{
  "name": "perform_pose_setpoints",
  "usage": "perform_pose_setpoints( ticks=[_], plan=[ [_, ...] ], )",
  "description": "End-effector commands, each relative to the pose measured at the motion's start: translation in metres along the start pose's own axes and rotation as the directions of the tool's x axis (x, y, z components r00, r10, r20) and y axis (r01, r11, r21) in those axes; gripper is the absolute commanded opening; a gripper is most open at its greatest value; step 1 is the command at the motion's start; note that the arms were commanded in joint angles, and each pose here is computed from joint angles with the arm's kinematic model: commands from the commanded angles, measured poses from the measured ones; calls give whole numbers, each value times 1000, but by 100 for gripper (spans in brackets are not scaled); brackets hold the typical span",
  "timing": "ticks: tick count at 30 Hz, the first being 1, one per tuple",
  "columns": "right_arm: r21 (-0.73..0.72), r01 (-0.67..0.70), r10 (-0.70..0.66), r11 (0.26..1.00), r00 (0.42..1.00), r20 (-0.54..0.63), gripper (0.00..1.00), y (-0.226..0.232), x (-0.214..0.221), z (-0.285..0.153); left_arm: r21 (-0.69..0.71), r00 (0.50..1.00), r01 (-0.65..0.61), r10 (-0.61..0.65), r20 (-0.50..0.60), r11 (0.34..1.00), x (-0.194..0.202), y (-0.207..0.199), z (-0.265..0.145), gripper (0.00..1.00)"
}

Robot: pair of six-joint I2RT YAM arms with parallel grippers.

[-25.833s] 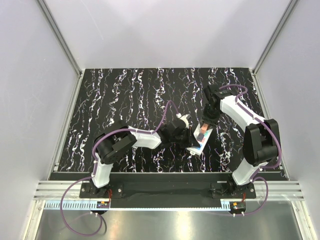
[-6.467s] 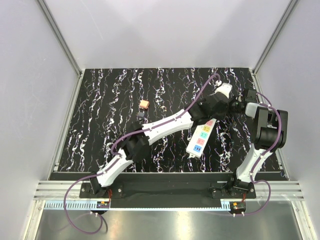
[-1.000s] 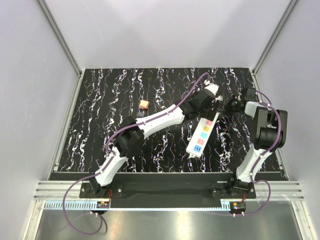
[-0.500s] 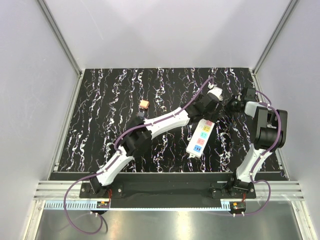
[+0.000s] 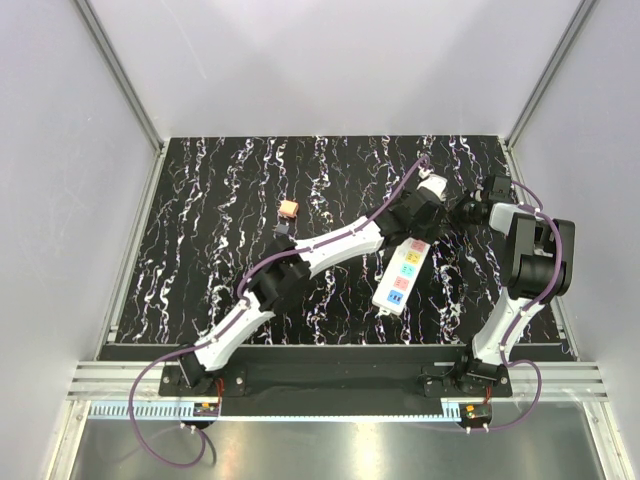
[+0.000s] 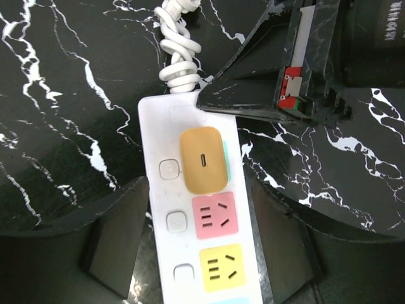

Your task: Pull the plug off the socket

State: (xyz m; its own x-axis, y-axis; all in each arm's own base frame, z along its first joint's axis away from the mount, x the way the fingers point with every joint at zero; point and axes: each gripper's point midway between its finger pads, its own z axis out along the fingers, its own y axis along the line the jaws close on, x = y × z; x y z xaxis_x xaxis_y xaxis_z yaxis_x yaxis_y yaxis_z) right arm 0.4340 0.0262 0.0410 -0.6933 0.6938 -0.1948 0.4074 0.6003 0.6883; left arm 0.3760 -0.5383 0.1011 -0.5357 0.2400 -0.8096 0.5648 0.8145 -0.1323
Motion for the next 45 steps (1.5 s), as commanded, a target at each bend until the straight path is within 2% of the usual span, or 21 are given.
perform_pose_setpoints(
  ticks=[1, 5, 13, 18, 20, 21, 26, 30, 45],
  plan=[
    [182, 13, -8, 983, 1000, -26, 0, -45, 19, 9, 20, 997, 37, -38, 69, 999, -18, -10, 8, 70],
    [181, 14, -9, 983, 1000, -27, 0, -44, 20, 9, 14, 996, 46, -47, 74, 999, -17, -10, 14, 63],
    [180, 15, -11, 984, 1000, -25, 0, -44, 19, 9, -1, 994, 31, -31, 106, 1000, -22, -8, 20, 61],
    [178, 16, -11, 984, 1000, -28, 0, -43, 20, 9, 7, 993, 24, -25, 114, 1000, -22, -10, 25, 54],
    [178, 14, -9, 984, 1000, -29, 0, -44, 20, 9, 10, 993, 30, -31, 114, 999, -21, -10, 26, 48],
    [179, 14, -9, 984, 1000, -28, 0, -44, 20, 9, 11, 993, 34, -35, 116, 999, -21, -11, 27, 37],
    [181, 12, -7, 983, 1000, -28, 0, -44, 20, 8, 11, 991, 64, -65, 118, 998, -22, -10, 27, 20],
    [182, 16, -11, 983, 999, -30, 0, -44, 20, 8, 16, 987, 80, -81, 135, 997, -31, -12, 21, 0],
    [197, 15, -11, 980, 1000, -23, 0, -47, 19, 8, 25, 977, 109, -112, 181, 994, -56, -11, -1, 0]
  ],
)
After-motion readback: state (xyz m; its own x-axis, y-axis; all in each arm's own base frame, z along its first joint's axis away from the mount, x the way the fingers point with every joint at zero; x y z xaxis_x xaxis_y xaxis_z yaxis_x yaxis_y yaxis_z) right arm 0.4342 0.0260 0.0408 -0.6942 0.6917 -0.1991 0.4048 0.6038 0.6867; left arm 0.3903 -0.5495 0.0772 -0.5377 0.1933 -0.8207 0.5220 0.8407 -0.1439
